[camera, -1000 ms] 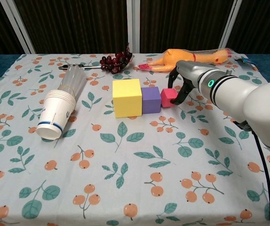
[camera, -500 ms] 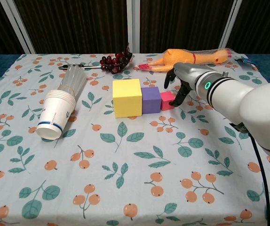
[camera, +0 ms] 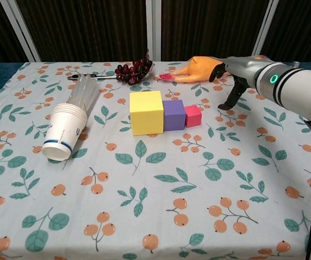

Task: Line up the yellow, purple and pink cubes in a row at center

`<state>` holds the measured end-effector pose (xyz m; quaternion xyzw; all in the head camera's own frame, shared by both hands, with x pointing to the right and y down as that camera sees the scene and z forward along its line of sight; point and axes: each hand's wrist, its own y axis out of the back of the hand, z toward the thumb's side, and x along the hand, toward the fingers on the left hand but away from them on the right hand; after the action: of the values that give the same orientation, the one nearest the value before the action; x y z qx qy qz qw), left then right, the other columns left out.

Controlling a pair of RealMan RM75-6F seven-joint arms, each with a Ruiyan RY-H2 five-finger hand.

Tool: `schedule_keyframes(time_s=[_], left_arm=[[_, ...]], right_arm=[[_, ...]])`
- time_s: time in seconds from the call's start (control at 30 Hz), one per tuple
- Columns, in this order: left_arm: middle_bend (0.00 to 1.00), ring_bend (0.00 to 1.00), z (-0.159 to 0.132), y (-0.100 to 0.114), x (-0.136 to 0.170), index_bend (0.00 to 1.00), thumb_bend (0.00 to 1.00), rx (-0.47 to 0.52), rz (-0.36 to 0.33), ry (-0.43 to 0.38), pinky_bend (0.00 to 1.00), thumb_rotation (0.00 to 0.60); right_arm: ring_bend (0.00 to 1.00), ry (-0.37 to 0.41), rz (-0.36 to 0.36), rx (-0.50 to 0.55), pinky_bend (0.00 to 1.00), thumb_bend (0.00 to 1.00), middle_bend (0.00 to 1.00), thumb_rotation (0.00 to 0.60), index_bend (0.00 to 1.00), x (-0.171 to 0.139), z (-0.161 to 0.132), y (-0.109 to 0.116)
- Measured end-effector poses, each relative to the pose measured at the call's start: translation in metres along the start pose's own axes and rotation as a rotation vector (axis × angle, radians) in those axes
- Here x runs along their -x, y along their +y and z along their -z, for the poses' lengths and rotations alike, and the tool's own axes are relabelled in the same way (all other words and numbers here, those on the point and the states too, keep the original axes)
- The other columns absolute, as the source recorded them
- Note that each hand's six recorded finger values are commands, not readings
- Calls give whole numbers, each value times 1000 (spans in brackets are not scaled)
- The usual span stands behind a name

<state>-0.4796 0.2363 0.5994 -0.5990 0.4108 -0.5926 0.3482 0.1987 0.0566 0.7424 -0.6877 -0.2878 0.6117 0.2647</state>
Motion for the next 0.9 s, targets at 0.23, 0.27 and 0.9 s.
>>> schedule_keyframes(time_s=[0.23, 0.27, 0.9], left_arm=[[164, 104, 0, 2, 0, 231, 189, -6, 3, 6, 98, 600], [164, 104, 0, 2, 0, 231, 189, -7, 3, 7, 98, 600], [164, 104, 2, 2, 0, 231, 189, -10, 9, 17, 98, 600]], right_arm=[[0, -18, -21, -3, 0, 22, 107, 600, 208, 17, -2, -10], [0, -17, -24, -2, 0, 17, 106, 600, 208, 19, -3, -11], [0, 12, -17, 21, 0, 10, 104, 600, 208, 38, -29, -20]])
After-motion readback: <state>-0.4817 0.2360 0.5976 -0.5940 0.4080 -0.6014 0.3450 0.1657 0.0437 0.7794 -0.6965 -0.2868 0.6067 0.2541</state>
